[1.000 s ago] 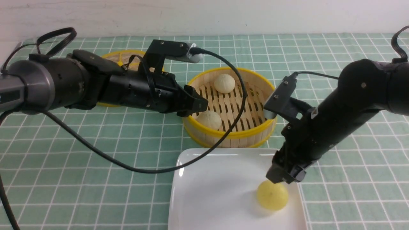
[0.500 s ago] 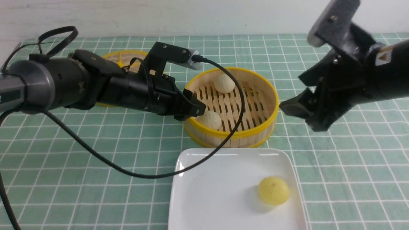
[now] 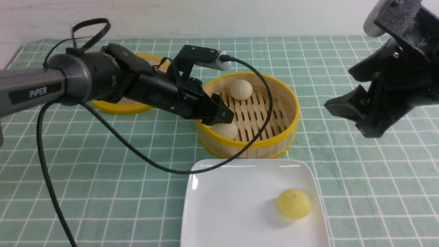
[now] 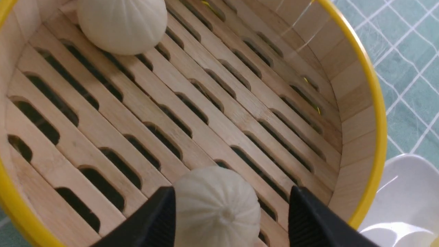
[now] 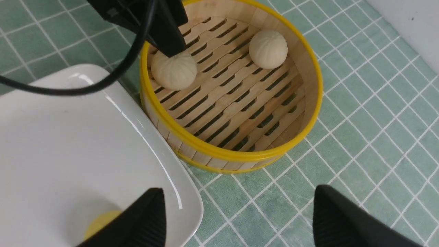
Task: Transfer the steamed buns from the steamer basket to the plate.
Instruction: Use the left arm to grab the steamed stuffed bun that is closest to it
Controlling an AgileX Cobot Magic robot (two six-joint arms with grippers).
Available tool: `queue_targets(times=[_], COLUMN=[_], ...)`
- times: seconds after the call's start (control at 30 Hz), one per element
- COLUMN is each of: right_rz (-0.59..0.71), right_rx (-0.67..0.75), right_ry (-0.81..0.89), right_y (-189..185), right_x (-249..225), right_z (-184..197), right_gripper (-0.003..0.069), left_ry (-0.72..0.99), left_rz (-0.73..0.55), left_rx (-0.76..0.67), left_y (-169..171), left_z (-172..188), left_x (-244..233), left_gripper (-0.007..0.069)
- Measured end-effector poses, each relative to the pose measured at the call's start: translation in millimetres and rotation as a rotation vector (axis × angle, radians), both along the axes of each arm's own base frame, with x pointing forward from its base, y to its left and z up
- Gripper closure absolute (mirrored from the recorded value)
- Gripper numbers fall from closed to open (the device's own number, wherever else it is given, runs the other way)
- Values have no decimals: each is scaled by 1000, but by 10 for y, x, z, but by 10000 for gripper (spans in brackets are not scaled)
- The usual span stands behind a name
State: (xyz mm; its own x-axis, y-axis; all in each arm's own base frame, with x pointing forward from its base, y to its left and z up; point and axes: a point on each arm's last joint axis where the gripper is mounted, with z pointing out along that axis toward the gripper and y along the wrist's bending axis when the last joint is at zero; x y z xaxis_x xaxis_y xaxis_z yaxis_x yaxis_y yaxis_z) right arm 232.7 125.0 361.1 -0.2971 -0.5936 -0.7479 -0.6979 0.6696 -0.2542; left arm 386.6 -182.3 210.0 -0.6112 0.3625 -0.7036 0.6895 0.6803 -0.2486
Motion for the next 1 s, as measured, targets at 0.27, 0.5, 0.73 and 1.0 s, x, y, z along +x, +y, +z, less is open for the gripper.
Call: queue_targets(times=[0.27, 0.5, 0.73, 1.0], right_rz=[0, 0, 0, 0], right_rx=[-2, -3, -3, -3], right_ry=[4, 6, 7, 7], right_y=[-1, -2, -2, -2], right_x=[-2, -3, -3, -3], right_z=[-8, -10, -10, -10], right_gripper=[134, 140, 143, 143], left_ry=[-24, -59, -80, -91], left_rz=[-32, -20, -1, 16], left_rx=[73, 116, 127, 133], left_y=[-242, -209, -199, -193], left_z=[-121, -145, -162, -193], left_x=[-64, -28, 3, 29], left_gripper=[172, 172, 186, 437])
